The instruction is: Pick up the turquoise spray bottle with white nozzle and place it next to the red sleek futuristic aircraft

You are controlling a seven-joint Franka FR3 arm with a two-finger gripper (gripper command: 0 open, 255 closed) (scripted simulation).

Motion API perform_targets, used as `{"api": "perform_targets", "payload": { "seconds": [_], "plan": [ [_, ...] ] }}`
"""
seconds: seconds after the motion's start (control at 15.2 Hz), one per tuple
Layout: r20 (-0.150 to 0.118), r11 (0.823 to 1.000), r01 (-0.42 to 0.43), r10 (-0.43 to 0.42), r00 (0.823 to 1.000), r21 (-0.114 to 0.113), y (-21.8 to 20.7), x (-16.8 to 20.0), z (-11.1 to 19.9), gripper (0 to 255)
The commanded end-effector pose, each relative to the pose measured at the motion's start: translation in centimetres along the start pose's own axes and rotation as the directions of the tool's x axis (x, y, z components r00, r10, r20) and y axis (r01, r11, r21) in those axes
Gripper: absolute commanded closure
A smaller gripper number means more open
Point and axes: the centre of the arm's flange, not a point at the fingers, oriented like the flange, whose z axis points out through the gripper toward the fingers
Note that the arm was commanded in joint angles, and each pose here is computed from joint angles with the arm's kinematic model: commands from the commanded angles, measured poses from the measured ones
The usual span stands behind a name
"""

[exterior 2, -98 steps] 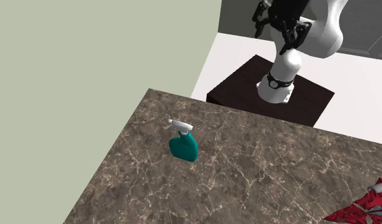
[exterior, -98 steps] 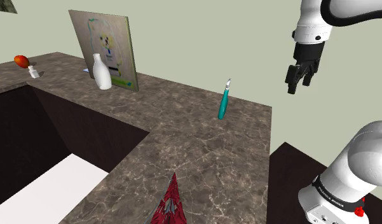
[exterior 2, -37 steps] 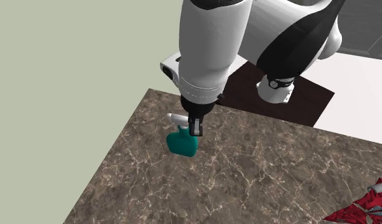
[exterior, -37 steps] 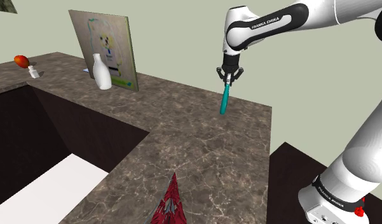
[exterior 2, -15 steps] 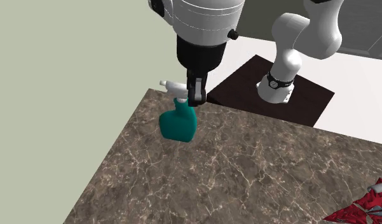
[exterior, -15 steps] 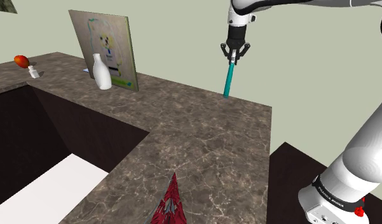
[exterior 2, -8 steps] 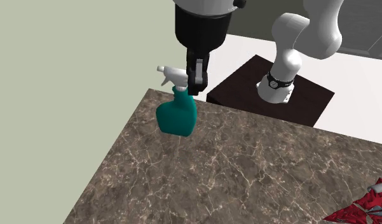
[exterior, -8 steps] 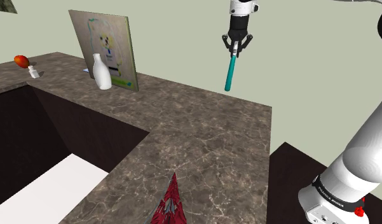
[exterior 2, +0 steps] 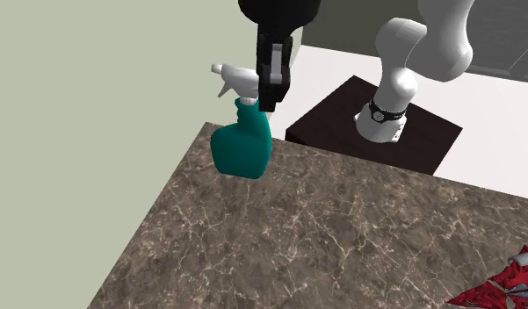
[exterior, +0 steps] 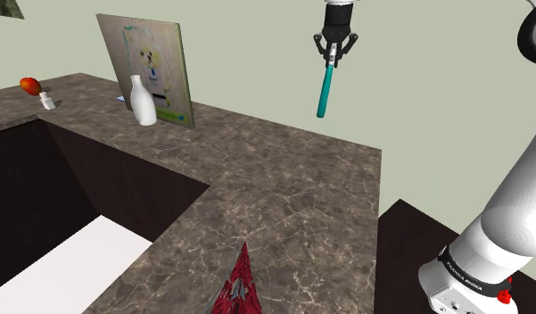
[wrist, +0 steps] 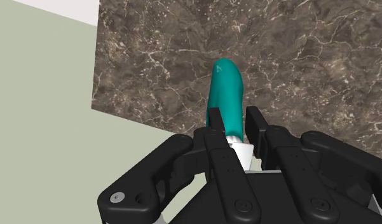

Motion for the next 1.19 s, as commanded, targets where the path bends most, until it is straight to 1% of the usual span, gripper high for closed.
{"api": "perform_targets", "payload": {
  "seconds": [0.0,0.92,1.12],
  "plan": [
    [0.000,1.000,0.000,0.000,1.000,0.000,0.1,0.0,-1.1,255],
    [0.000,1.000,0.000,0.000,1.000,0.000,0.8,0.6,-8.3,255],
    [0.000,1.000,0.000,0.000,1.000,0.000,-1.3,-2.7,-7.6,255]
  ]
}}
